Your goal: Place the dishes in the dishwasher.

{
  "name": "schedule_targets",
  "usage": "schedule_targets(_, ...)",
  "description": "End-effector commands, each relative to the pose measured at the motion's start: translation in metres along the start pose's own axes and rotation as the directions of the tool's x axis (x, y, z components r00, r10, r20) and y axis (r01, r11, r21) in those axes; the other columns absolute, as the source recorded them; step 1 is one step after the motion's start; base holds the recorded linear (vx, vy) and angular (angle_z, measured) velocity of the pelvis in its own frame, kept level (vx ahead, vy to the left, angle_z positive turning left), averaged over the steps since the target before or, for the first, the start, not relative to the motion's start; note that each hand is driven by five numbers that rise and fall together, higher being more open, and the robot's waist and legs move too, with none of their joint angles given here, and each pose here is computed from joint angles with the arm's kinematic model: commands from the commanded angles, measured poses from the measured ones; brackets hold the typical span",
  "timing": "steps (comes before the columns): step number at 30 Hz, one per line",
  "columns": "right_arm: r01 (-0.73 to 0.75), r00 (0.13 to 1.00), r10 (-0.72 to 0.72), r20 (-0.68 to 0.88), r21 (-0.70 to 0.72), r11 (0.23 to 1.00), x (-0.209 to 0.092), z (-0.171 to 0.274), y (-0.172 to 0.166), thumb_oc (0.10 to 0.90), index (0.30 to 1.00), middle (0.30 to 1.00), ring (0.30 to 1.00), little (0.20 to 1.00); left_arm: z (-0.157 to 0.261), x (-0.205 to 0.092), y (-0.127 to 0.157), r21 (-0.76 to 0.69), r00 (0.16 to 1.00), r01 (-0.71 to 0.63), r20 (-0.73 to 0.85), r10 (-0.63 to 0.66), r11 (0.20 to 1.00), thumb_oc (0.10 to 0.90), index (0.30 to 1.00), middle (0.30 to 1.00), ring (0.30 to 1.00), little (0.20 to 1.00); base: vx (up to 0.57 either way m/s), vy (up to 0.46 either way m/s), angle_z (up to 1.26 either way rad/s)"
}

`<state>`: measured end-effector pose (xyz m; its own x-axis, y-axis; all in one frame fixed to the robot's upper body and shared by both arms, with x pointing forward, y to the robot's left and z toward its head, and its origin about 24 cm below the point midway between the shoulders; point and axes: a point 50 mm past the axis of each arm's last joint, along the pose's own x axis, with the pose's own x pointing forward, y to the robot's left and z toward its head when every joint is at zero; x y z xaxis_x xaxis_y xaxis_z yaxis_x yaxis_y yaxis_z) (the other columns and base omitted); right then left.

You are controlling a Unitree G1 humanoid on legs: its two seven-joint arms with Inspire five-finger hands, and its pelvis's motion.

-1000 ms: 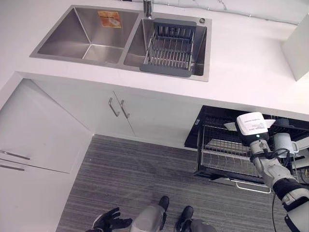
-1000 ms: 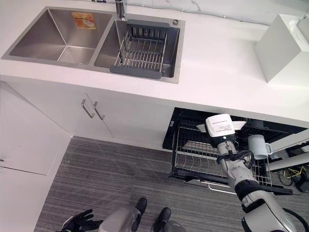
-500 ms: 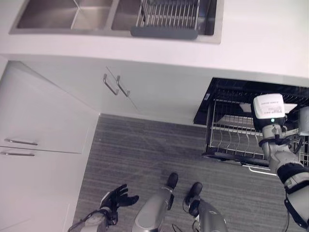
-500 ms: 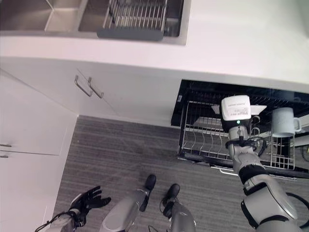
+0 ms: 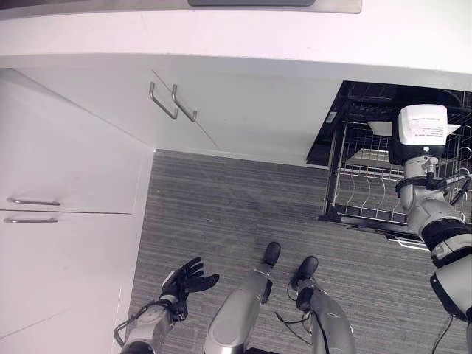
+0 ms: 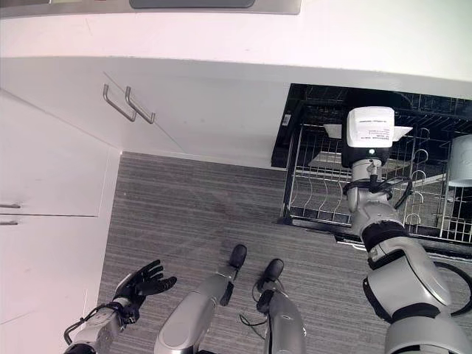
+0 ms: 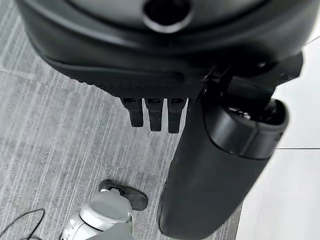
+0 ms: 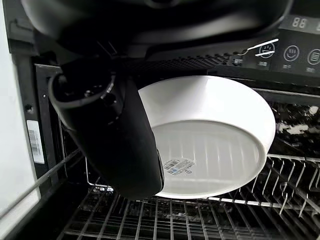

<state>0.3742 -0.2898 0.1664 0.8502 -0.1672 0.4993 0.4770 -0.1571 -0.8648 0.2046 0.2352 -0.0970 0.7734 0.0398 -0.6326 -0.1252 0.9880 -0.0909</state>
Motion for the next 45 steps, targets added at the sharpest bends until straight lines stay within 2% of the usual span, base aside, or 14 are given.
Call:
schedule_targets(1, 0.038, 0.999, -0.037, -0.022, 0.046, 0.998, 0.018, 0.005, -0.017, 0.547, 0.521, 0.521, 0.521, 0.521, -0.014, -0.014, 0.024, 0.025, 0.998, -0.06, -0.031, 0.061, 0.998, 0.8, 0.9, 0.9, 0.9, 0.9, -0.03, 0.01, -0.02)
schedule_targets(3, 0.009, 0.999, -0.007, -0.036, 0.062, 0.998, 0.018, 0.008, -0.015, 0.621, 0.632, 0.632, 0.632, 0.632, -0.013, -0.012, 0.022, 0.023, 0.998, -0.059, -0.03, 0.06, 0.998, 0.8, 0.9, 0.9, 0.9, 0.9, -0.02, 0.007, -0.01)
schedule_targets(5, -0.041, 0.996, 0.048, -0.074, 0.09, 0.995, 0.019, 0.01, -0.012, 0.8, 0.9, 0.9, 0.9, 0.9, -0.012, -0.011, 0.02, 0.02, 0.998, -0.061, -0.03, 0.062, 0.998, 0.8, 0.9, 0.9, 0.9, 0.9, -0.02, 0.029, -0.05)
schedule_targets(16, -0.097, 0.981, 0.141, -0.134, 0.292, 0.952, 0.012, 0.02, -0.003, 0.8, 0.9, 0.9, 0.9, 0.9, -0.017, -0.012, 0.021, 0.03, 0.994, -0.088, -0.059, 0.09, 0.996, 0.8, 0.9, 0.9, 0.9, 0.9, 0.0, 0.004, -0.06)
schedule_targets(20, -0.122, 0.954, 0.236, -0.185, 0.479, 0.87, 0.012, 0.018, -0.002, 0.8, 0.9, 0.9, 0.9, 0.9, -0.016, -0.012, 0.021, 0.016, 0.994, -0.099, -0.055, 0.099, 0.995, 0.8, 0.9, 0.9, 0.9, 0.9, 0.0, 0.018, -0.09)
schedule_targets(22, -0.122, 0.932, 0.308, -0.19, 0.636, 0.762, 0.009, 0.019, 0.001, 0.8, 0.9, 0.9, 0.9, 0.9, -0.019, -0.014, 0.022, 0.009, 0.993, -0.104, -0.058, 0.104, 0.995, 0.8, 0.9, 0.9, 0.9, 0.9, 0.02, 0.039, -0.13)
schedule_targets(23, -0.107, 0.9, 0.393, -0.187, 0.781, 0.616, 0.003, 0.021, 0.006, 0.8, 0.9, 0.9, 0.9, 0.9, -0.022, -0.015, 0.021, 0.006, 0.992, -0.109, -0.067, 0.109, 0.994, 0.8, 0.9, 0.9, 0.9, 0.9, 0.04, 0.04, -0.12)
schedule_targets(25, -0.084, 0.864, 0.473, -0.173, 0.877, 0.474, -0.003, 0.024, 0.011, 0.8, 0.9, 0.9, 0.9, 0.9, -0.025, -0.016, 0.02, 0.0, 0.991, -0.115, -0.074, 0.115, 0.993, 0.8, 0.9, 0.9, 0.9, 0.9, 0.04, 0.03, -0.12)
schedule_targets(27, -0.073, 0.839, 0.526, -0.138, 0.93, 0.361, -0.008, 0.026, 0.016, 0.8, 0.9, 0.9, 0.9, 0.9, -0.028, -0.017, 0.02, -0.007, 0.99, -0.12, -0.081, 0.119, 0.993, 0.8, 0.9, 0.9, 0.9, 0.9, 0.03, 0.024, -0.09)
schedule_targets(30, -0.011, 0.798, 0.599, -0.06, 0.993, 0.114, -0.015, 0.035, 0.021, 0.8, 0.9, 0.9, 0.9, 0.9, -0.033, -0.017, 0.017, -0.014, 0.988, -0.127, -0.09, 0.125, 0.992, 0.8, 0.9, 0.9, 0.9, 0.9, 0.04, 0.019, -0.12)
schedule_targets(31, 0.023, 0.778, 0.628, -0.006, 1.0, -0.019, -0.017, 0.043, 0.022, 0.8, 0.9, 0.9, 0.9, 0.9, -0.035, -0.017, 0.016, -0.016, 0.987, -0.131, -0.095, 0.129, 0.991, 0.8, 0.9, 0.9, 0.9, 0.9, 0.05, 0.011, -0.13)
schedule_targets(35, 0.158, 0.744, 0.642, 0.187, 0.883, -0.441, -0.025, 0.068, 0.022, 0.8, 0.9, 0.9, 0.9, 0.9, -0.043, -0.019, 0.014, -0.032, 0.983, -0.148, -0.111, 0.144, 0.988, 0.8, 0.9, 0.9, 0.9, 0.9, 0.05, 0.028, -0.18)
schedule_targets(40, 0.189, 0.8, 0.501, 0.329, 0.655, -0.732, -0.039, 0.096, 0.002, 0.8, 0.9, 0.9, 0.9, 0.9, -0.062, -0.027, 0.012, -0.048, 0.973, -0.184, -0.151, 0.175, 0.982, 0.8, 0.9, 0.9, 0.9, 0.9, 0.07, 0.012, -0.09)
schedule_targets(45, 0.134, 0.872, 0.332, 0.361, 0.475, -0.87, -0.063, 0.112, -0.019, 0.8, 0.9, 0.9, 0.9, 0.9, -0.078, -0.037, 0.014, -0.067, 0.96, -0.224, -0.186, 0.208, 0.972, 0.8, 0.9, 0.9, 0.9, 0.9, 0.08, -0.007, -0.03)
